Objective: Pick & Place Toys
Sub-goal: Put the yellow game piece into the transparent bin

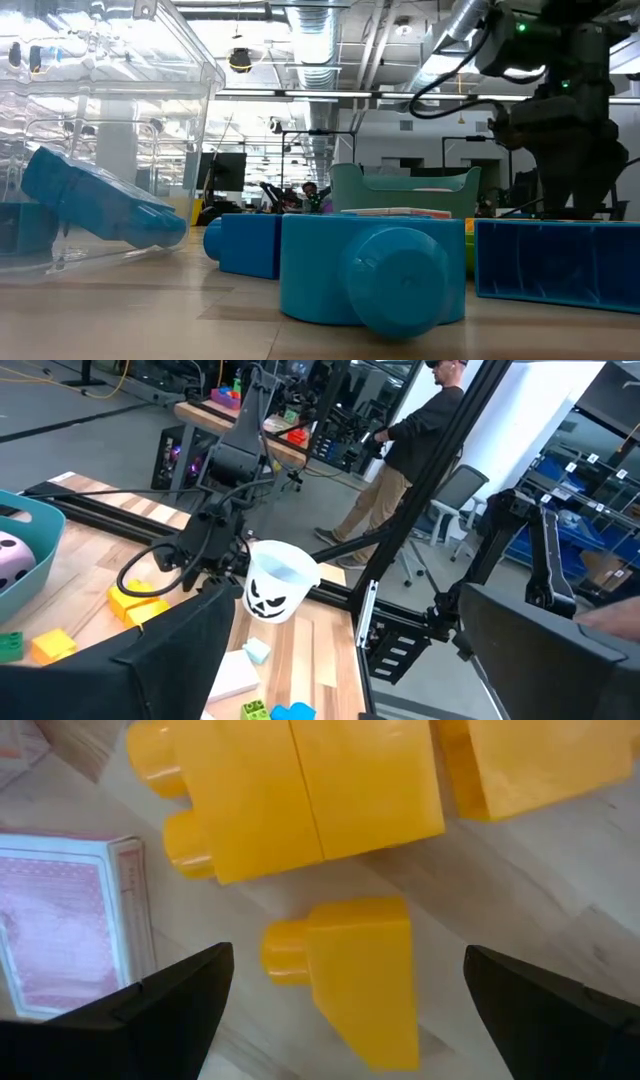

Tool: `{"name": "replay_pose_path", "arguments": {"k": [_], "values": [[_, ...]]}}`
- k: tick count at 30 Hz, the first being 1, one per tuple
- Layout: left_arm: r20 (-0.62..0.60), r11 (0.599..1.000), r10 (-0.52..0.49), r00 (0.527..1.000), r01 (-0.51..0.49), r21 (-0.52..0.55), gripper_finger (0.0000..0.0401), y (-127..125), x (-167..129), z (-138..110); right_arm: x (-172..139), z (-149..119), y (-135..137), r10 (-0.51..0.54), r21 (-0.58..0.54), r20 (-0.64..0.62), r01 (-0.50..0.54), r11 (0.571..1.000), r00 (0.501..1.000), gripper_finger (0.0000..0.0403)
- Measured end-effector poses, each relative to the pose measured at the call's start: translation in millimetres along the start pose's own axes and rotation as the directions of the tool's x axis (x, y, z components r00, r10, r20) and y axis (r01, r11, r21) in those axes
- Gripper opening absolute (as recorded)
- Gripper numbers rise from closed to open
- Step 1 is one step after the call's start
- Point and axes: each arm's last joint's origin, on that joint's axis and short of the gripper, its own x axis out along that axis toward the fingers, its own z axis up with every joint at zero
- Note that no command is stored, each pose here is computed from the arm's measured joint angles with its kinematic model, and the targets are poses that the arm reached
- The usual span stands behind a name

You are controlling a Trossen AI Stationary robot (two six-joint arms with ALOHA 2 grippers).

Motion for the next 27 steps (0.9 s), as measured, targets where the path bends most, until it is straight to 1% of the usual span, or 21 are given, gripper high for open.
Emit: {"name": "replay_pose_path", "arguments": {"k": [5,11,20,22,27], "values": [[0.009,1.000,0.021,1.000,-0.021,-0.001,0.0379,4.0,1.7,1.9,8.7,-3.1,-2.2,0.034,-0.021,-0.019,-0.034,0.999,0.999,0.0386],[0.013,1.000,0.030,0.999,-0.030,0.001,0.0379,5.7,2.4,2.7,9.6,-5.1,-2.8,0.013,-0.045,-0.007,-0.014,0.999,1.000,0.0386],[0.013,1.000,0.030,0.999,-0.030,0.004,0.0369,5.7,2.4,2.7,9.7,-5.2,-2.4,0.022,-0.068,-0.015,-0.023,0.997,1.000,0.0386],[0.013,0.999,0.030,0.999,-0.030,0.021,0.0366,5.7,2.3,2.7,12.0,-5.0,-1.9,0.013,-0.068,-0.025,-0.015,0.998,1.000,0.0386],[0.013,0.999,0.030,0.999,-0.030,0.026,0.0356,5.6,2.3,2.6,24.5,-3.9,-0.5,-0.042,-0.089,-0.062,0.037,0.995,0.997,0.0386]]}}
